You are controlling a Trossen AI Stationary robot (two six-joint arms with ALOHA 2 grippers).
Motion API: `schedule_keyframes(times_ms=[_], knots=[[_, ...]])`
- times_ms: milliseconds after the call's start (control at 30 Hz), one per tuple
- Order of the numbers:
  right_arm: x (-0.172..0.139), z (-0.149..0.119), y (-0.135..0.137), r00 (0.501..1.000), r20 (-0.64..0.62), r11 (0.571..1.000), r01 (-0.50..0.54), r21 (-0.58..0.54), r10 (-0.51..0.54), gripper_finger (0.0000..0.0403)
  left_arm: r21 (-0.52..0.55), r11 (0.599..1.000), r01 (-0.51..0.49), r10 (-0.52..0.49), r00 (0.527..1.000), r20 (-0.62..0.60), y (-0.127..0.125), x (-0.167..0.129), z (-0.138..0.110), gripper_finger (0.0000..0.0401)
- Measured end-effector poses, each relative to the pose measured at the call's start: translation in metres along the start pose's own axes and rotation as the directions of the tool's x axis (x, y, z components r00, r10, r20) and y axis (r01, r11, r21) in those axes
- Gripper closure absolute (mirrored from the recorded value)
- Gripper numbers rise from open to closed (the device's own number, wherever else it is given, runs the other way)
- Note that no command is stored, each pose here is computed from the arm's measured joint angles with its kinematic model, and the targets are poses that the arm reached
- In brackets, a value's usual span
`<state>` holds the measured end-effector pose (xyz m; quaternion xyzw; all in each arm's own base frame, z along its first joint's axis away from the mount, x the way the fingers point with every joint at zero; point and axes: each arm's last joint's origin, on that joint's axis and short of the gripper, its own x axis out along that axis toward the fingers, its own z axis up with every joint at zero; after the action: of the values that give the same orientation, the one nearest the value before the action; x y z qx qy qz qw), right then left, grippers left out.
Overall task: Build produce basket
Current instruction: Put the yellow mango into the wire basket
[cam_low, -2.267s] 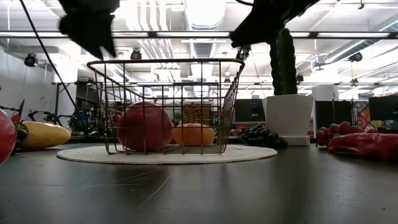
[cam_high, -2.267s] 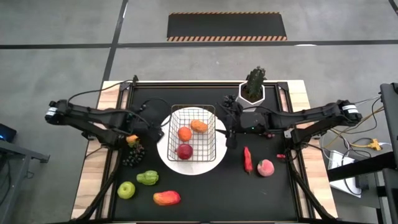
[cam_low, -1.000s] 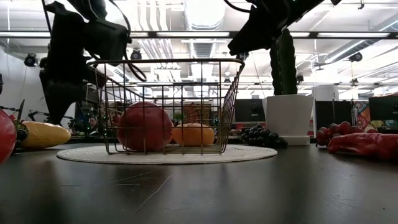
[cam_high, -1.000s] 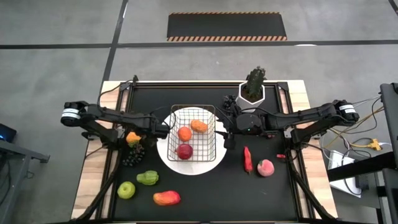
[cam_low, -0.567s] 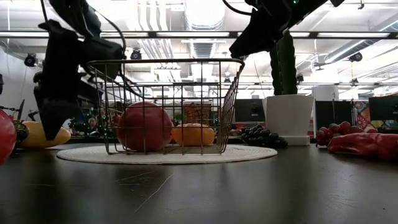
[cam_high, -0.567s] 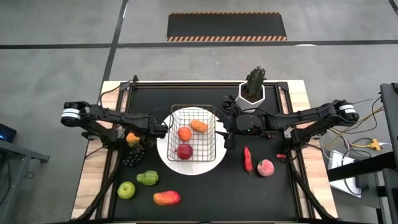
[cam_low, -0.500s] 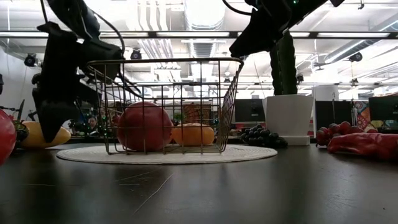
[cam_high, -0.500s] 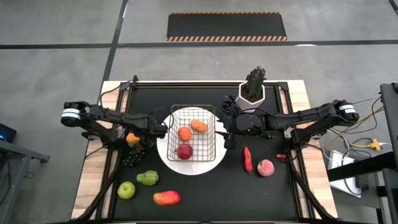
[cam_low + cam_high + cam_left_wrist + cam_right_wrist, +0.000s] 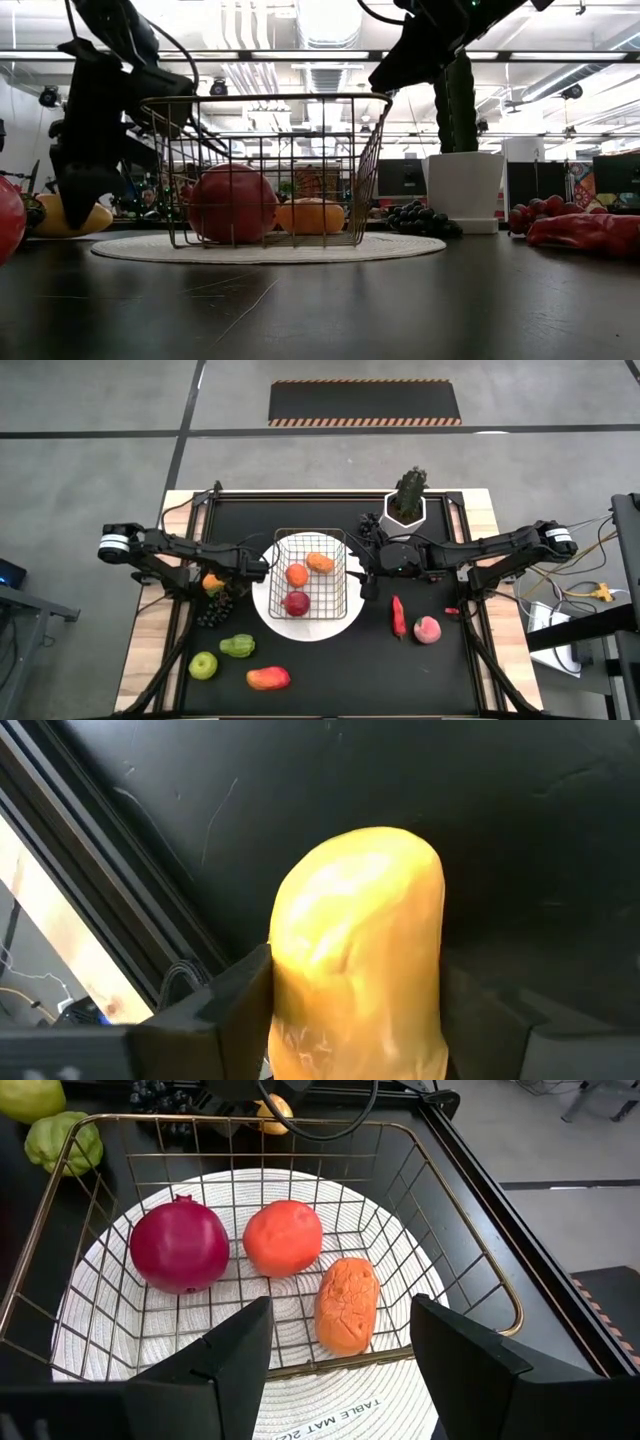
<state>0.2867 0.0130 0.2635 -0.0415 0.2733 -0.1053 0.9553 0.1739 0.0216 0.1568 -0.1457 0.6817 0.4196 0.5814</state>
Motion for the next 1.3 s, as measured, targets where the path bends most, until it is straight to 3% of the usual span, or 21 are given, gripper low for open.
schedule_keyframes(times_ms=[200,467,667,833,1000,1067,1167,1300], knots=[[0.000,0.000,0.000,1.000,-0.001,1.000,0.000,0.007,0.000,0.0181,0.001,1.000,0.015,-0.015,1.000,0.014,-0.001,-0.010,0.005,0.0194],[0.000,-0.001,0.000,1.000,-0.002,1.000,0.000,0.007,0.000,0.0181,0.015,0.995,-0.101,0.100,0.993,0.067,0.011,-0.046,0.015,0.0194],[0.001,-0.002,0.000,1.000,-0.002,1.000,0.000,0.008,0.000,0.0181,-0.020,0.992,-0.124,0.125,0.969,0.214,0.020,-0.091,0.030,0.0191],[0.001,-0.005,0.000,1.000,-0.010,1.000,0.000,0.021,0.000,0.0181,-0.067,0.992,-0.109,0.127,0.900,0.416,0.027,-0.136,0.044,0.0190],[0.003,-0.010,0.001,1.000,-0.016,1.000,0.001,0.030,0.000,0.0181,0.007,1.000,0.030,-0.028,0.761,0.648,0.017,-0.181,0.057,0.0189],[0.004,-0.012,0.001,1.000,-0.011,0.999,0.000,0.033,0.000,0.0181,0.065,0.992,0.106,-0.119,0.659,0.743,0.008,-0.197,0.061,0.0189],[0.006,-0.015,0.001,1.000,0.001,0.999,0.000,0.036,0.000,0.0181,0.175,0.964,0.200,-0.251,0.466,0.848,-0.008,-0.217,0.066,0.0189],[0.007,-0.019,0.002,1.000,0.000,0.999,0.000,0.036,0.000,0.0181,0.270,0.924,0.271,-0.342,0.269,0.900,-0.029,-0.217,0.071,0.0189]])
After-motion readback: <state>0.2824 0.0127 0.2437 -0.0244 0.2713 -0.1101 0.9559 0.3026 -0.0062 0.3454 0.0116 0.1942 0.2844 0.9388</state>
